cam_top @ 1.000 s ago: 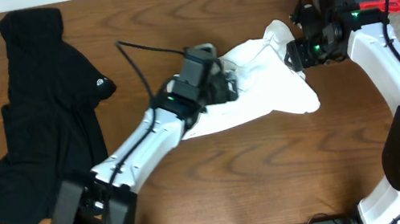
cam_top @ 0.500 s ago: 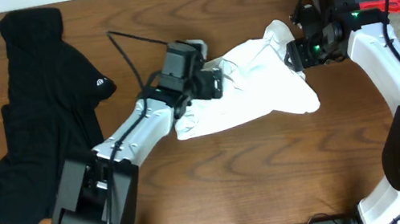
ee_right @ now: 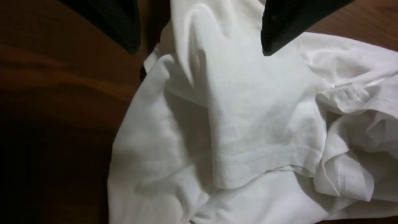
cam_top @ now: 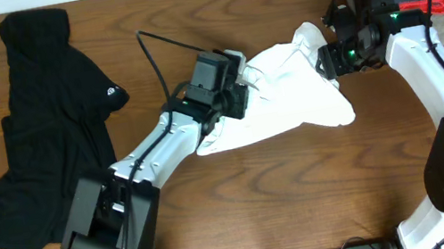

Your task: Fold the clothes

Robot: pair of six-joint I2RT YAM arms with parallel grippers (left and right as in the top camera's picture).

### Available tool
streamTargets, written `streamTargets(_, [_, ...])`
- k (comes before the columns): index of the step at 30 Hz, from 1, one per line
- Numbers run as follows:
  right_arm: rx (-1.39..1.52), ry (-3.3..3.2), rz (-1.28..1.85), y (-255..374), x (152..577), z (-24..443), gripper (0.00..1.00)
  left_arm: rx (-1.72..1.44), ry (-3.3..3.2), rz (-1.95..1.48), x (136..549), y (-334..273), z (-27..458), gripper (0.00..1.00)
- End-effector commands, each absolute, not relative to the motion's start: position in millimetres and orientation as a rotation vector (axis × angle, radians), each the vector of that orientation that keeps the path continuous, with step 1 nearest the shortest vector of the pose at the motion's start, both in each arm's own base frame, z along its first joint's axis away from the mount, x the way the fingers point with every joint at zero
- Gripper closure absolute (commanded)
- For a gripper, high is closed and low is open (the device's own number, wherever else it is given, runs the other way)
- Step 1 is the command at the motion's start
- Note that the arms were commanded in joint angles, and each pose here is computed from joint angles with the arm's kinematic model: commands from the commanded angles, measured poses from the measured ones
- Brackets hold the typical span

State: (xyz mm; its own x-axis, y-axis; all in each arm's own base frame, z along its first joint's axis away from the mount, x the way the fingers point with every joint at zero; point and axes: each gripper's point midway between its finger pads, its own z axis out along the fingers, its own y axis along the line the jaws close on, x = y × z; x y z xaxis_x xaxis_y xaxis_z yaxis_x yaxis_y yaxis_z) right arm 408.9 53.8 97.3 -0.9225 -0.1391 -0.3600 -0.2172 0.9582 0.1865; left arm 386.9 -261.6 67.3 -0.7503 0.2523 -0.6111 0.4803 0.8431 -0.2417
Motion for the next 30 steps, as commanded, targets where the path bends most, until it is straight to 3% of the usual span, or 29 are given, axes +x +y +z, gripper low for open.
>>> streamTargets(1, [-0.277, 2.722, 0.308, 52.8, 413.7, 110.6, 0.4, 0.597, 2.407, -0.547, 382.0, -279.9, 75.7, 0.59])
streamTargets(12, [-0.277, 2.729, 0.31, 52.8, 412.1, 110.0, 0.41, 0.614, 2.44, -0.539, 375.0, -281.5, 66.5, 0.59])
streamTargets(15, [-0.277, 2.73, 0.31, 52.8, 412.0, 110.0, 0.41, 0.61, 2.464, -0.54, 373.3, -282.0, 57.2, 0.7])
streamTargets(17, [-0.277, 2.73, 0.31, 52.8, 412.0, 110.0, 0.41, 0.615, 2.468, -0.541, 372.4, -283.3, 54.1, 0.86])
streamTargets(19, [-0.277, 2.729, 0.31, 52.8, 412.1, 110.0, 0.4, 0.616, 2.461, -0.546, 372.5, -285.6, 55.6, 0.94])
streamTargets(25, [-0.277, 2.73, 0.309, 52.7, 412.1, 110.0, 0.4, 0.555, 2.434, -0.601, 374.3, -293.3, 76.4, 0.94])
streamTargets(30, [-0.277, 2.73, 0.309, 52.7, 412.1, 110.0, 0.4, 0.608, 2.44, -0.74, 349.4, -320.1, 84.2, 0.94])
